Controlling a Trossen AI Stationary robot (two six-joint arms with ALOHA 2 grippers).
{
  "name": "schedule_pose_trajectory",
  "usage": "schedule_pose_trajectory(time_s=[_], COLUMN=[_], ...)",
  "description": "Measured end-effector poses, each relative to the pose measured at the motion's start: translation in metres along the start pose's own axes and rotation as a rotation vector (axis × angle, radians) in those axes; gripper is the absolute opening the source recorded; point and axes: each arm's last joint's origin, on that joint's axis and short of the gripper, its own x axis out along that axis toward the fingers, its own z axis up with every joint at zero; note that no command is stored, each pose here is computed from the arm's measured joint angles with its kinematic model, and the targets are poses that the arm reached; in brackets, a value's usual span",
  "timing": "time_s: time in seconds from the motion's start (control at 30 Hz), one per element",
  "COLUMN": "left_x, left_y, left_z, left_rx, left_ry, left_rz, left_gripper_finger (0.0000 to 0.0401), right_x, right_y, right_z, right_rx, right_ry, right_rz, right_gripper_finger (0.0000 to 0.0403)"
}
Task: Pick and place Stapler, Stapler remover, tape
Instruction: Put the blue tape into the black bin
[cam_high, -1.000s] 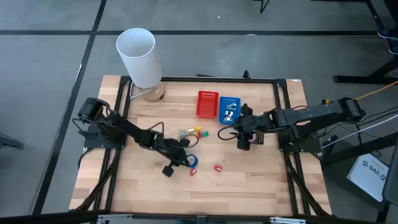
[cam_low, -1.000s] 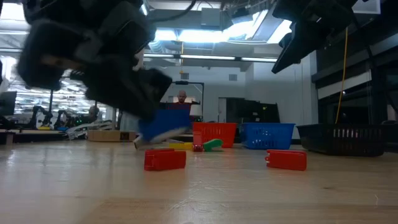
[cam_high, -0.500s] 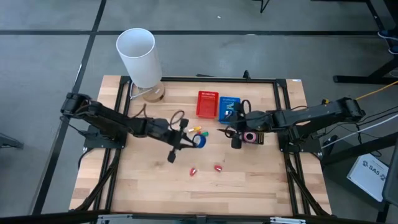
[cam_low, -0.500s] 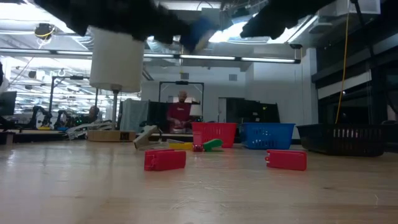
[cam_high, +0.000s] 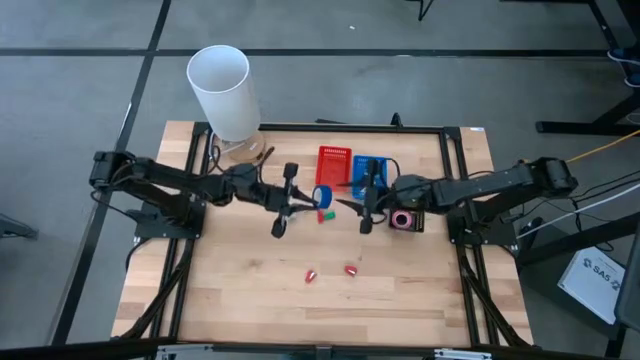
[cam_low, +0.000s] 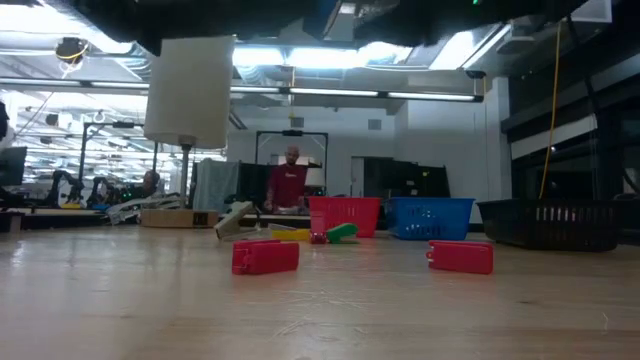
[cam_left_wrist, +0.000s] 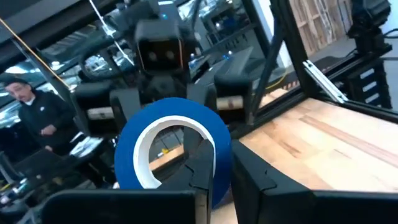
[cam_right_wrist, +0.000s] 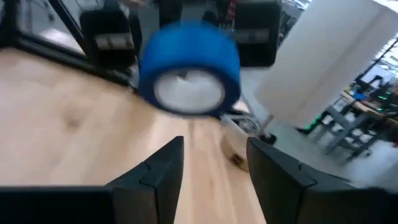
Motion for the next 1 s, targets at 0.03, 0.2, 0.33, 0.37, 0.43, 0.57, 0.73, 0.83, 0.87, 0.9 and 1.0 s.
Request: schedule_pose_trajectory(time_s=[0.03, 0.2, 0.33, 0.37, 0.43, 0.57, 0.73, 0.83, 0.87, 0.9, 1.0], left_x=[-0.001, -0.005, -0.009, -0.01, -0.013, -0.018, -0.021, -0.02, -0.02, -0.019, -0.015], left_y=[0.004, 0.02, 0.031, 0.034, 0.04, 0.053, 0.063, 0.064, 0.064, 0.064, 0.061], left_z=[-0.002, -0.008, -0.013, -0.014, -0.016, -0.02, -0.024, -0.026, -0.027, -0.029, -0.031], left_rx=[0.002, 0.01, 0.029, 0.037, 0.053, 0.027, -0.072, -0.096, -0.103, -0.108, -0.134], left_ry=[-0.005, -0.014, 0.005, 0.009, 0.014, -0.009, -0.088, -0.093, -0.088, -0.088, -0.102], left_rz=[0.007, 0.031, 0.074, 0.087, 0.114, 0.124, 0.073, 0.081, 0.078, 0.077, 0.049], left_gripper_finger=[0.0026, 0.0026, 0.0027, 0.0028, 0.0029, 0.0027, 0.003, 0.0028, 0.0028, 0.0028, 0.0029], right_x=[0.004, 0.018, 0.022, 0.022, 0.023, 0.028, 0.037, 0.042, 0.043, 0.045, 0.048], right_y=[-0.003, -0.027, -0.055, -0.062, -0.073, -0.089, -0.097, -0.096, -0.096, -0.096, -0.093], right_z=[-0.003, -0.012, -0.02, -0.023, -0.028, -0.038, -0.05, -0.055, -0.055, -0.056, -0.056], right_rx=[-0.015, -0.035, -0.019, -0.011, -0.001, -0.01, -0.028, -0.037, -0.041, -0.044, -0.05], right_ry=[0.0, -0.079, -0.148, -0.16, -0.183, -0.229, -0.293, -0.323, -0.334, -0.346, -0.378], right_rz=[-0.006, -0.031, -0.004, 0.007, 0.021, 0.036, 0.082, 0.094, 0.092, 0.089, 0.084], right_gripper_finger=[0.0177, 0.0177, 0.0177, 0.0177, 0.0177, 0.0177, 0.0177, 0.0177, 0.0177, 0.0177, 0.0177])
